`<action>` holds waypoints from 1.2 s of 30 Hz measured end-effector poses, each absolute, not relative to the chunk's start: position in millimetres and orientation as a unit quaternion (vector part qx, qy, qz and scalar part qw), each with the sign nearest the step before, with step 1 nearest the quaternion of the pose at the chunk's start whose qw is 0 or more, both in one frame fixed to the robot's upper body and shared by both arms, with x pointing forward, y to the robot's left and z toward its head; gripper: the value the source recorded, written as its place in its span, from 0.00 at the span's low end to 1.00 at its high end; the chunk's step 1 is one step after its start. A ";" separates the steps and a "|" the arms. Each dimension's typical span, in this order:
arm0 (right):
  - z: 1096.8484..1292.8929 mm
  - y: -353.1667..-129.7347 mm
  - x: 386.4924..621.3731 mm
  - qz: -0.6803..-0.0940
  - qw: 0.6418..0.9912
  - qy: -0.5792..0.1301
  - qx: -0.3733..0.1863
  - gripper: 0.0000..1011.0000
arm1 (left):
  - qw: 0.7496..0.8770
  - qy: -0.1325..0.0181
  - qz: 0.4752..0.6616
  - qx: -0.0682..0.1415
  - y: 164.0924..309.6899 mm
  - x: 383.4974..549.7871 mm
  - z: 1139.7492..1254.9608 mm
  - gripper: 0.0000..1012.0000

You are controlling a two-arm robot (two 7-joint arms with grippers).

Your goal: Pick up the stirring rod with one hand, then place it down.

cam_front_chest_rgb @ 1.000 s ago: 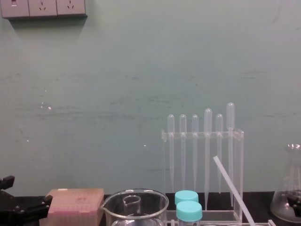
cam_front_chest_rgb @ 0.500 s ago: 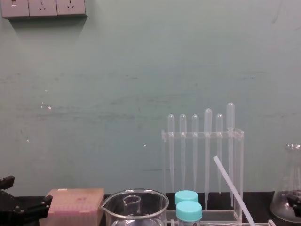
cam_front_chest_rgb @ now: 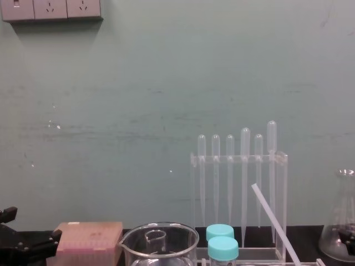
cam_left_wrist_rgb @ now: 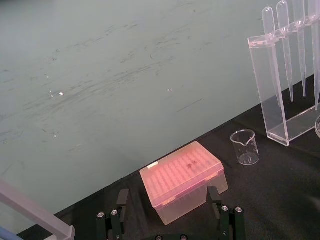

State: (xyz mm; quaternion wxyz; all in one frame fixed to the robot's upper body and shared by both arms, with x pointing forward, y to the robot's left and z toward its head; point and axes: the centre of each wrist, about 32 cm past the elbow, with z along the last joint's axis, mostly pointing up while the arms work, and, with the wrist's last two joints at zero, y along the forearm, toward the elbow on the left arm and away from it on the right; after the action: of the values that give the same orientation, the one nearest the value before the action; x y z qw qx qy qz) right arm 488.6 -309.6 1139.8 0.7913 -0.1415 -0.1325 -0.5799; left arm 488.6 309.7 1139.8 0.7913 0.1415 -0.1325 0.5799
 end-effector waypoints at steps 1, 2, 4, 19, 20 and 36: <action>1139.8 -309.6 488.6 -0.580 0.791 -0.132 -0.141 0.99 | 0.791 -0.132 0.580 0.141 309.7 488.6 1139.8 0.99; 1139.8 -309.6 488.6 -0.580 0.791 -0.132 -0.141 0.99 | 0.791 -0.132 0.580 0.142 309.7 488.6 1139.8 0.99; 1139.8 -309.6 488.6 -0.580 0.791 -0.132 -0.141 0.99 | 0.791 -0.132 0.580 0.141 309.7 488.6 1139.8 0.99; 1139.8 -309.6 488.6 -0.580 0.791 -0.132 -0.141 0.99 | 0.791 -0.132 0.580 0.141 309.7 488.6 1139.8 0.99; 1139.8 -309.6 488.6 -0.580 0.791 -0.132 -0.141 0.99 | 0.791 -0.132 0.580 0.141 309.7 488.6 1139.8 0.99; 1144.9 -309.7 483.8 -0.580 0.788 -0.156 -0.135 0.99 | 0.791 -0.132 0.580 0.141 309.7 488.6 1139.8 0.99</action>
State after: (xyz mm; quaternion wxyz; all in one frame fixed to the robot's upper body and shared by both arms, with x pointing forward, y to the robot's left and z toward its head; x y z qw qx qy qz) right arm 483.8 -309.7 1144.9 0.7876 -0.1355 -0.1560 -0.5805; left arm 488.6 309.7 1139.8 0.7913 0.1415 -0.1325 0.5799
